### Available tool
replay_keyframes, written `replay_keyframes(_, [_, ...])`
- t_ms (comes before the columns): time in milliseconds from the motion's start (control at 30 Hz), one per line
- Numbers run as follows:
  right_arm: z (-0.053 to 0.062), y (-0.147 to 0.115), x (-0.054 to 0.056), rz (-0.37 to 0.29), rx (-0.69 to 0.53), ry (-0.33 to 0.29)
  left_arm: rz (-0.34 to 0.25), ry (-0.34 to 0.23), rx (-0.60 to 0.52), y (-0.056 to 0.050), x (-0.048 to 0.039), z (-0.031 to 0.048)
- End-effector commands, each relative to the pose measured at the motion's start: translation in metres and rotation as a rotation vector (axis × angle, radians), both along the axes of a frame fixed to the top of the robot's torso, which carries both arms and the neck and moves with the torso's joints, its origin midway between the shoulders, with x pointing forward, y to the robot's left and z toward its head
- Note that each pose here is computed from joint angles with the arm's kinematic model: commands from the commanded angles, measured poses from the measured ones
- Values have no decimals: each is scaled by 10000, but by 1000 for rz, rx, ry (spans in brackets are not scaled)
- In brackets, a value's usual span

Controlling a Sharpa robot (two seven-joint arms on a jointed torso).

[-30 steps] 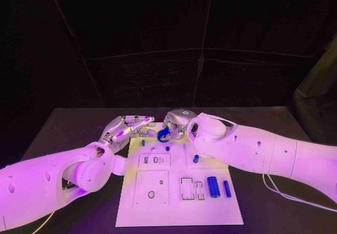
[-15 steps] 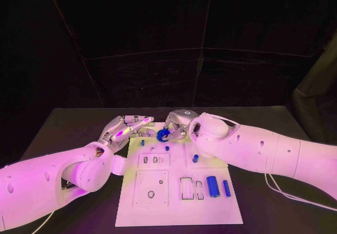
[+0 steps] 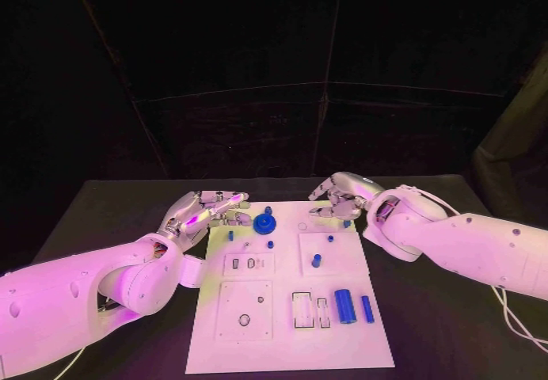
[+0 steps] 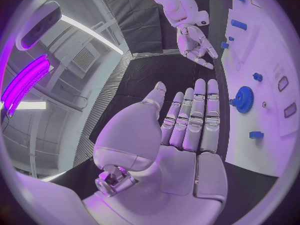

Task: Assemble the parts on the task board

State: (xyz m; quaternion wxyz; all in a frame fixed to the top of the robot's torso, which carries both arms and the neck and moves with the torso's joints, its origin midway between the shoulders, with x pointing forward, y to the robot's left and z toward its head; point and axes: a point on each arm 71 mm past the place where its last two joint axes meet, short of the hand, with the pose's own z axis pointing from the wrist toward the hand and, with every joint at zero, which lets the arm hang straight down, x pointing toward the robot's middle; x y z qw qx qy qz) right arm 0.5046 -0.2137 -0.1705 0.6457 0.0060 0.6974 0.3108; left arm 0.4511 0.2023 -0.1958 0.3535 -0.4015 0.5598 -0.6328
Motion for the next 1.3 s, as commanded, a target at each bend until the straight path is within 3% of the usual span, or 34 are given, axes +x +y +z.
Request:
replay_keyframes(33, [84, -172, -29, 37, 205, -6, -12, -6, -5, -9, 4, 13])
replay_keyframes(300, [14, -547, 31, 3, 184, 24, -16, -7, -6, -25, 25, 3])
replay_keyframes(700, [-329, -672, 12, -4, 120, 85, -14, -6, -3, -21, 48, -12])
replay_keyframes(1300, [-476, -802, 46, -27, 78, 128, -10, -5, -1, 0, 59, -18])
